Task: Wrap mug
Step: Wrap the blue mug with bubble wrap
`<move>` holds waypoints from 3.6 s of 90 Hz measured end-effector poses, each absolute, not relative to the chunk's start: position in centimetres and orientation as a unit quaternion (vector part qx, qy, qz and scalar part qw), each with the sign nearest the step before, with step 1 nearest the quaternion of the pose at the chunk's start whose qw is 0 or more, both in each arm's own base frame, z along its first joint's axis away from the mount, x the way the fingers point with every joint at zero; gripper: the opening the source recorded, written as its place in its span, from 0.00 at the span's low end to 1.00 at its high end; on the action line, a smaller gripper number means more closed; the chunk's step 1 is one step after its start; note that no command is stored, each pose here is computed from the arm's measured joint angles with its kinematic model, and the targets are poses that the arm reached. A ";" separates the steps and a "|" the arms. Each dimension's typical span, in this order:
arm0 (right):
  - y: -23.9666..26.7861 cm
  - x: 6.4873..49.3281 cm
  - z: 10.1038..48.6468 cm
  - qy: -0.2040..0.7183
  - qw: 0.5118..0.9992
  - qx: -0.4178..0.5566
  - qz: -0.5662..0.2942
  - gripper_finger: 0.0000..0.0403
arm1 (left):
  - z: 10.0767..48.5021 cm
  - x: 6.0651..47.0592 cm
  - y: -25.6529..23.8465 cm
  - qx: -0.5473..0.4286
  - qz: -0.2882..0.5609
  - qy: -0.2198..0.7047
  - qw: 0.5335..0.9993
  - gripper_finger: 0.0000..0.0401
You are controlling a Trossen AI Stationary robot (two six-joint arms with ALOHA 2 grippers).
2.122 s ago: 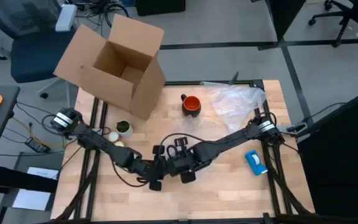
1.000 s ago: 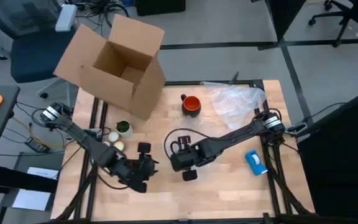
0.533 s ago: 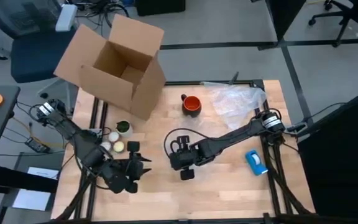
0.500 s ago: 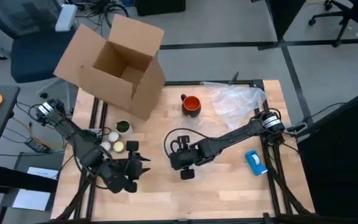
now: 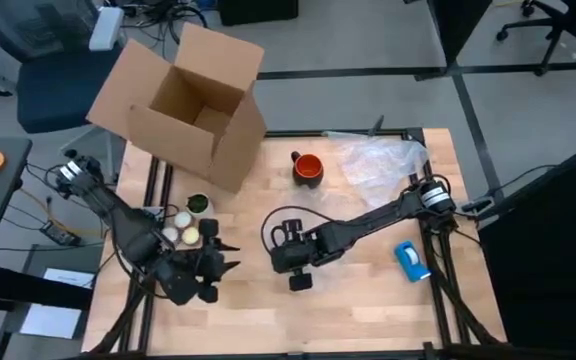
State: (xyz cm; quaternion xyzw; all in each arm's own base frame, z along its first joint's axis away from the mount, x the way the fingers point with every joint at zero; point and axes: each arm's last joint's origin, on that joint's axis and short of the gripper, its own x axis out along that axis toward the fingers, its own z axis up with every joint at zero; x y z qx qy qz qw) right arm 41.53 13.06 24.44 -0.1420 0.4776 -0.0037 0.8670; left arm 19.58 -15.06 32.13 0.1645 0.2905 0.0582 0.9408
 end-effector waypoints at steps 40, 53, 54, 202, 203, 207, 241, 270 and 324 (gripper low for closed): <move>12.9 41.6 27.0 0.471 0.862 -0.184 -0.008 0.00 | 35.5 17.4 -12.9 0.114 0.053 0.227 0.966 0.32; 12.6 41.2 26.9 0.483 0.854 -0.185 -0.065 0.00 | 35.1 17.7 -13.2 0.113 0.053 0.233 0.964 0.32; 12.6 41.1 26.9 0.485 0.853 -0.183 -0.066 0.00 | 35.1 17.7 -13.2 0.113 0.053 0.233 0.964 0.32; 11.9 41.0 24.5 0.523 0.849 -0.069 -0.023 0.00 | 34.0 17.9 -13.4 0.118 0.052 0.245 0.961 0.32; 12.0 41.0 24.8 0.522 0.850 -0.070 -0.023 0.00 | 34.0 17.9 -13.4 0.119 0.052 0.245 0.961 0.32; 12.3 40.9 25.8 0.517 0.852 -0.073 -0.022 0.00 | 33.8 17.9 -13.4 0.120 0.052 0.247 0.960 0.32; 12.6 40.9 25.4 0.512 0.855 -0.081 -0.018 0.00 | 33.9 18.0 -13.5 0.117 0.052 0.244 0.961 0.32; 11.4 40.9 21.4 0.520 0.850 -0.076 -0.029 0.00 | 34.1 18.1 -13.6 0.107 0.051 0.233 0.965 0.32; 14.0 40.2 27.8 0.502 0.860 -0.093 -0.006 0.00 | 35.5 17.0 -15.1 0.091 -0.012 0.219 0.971 0.32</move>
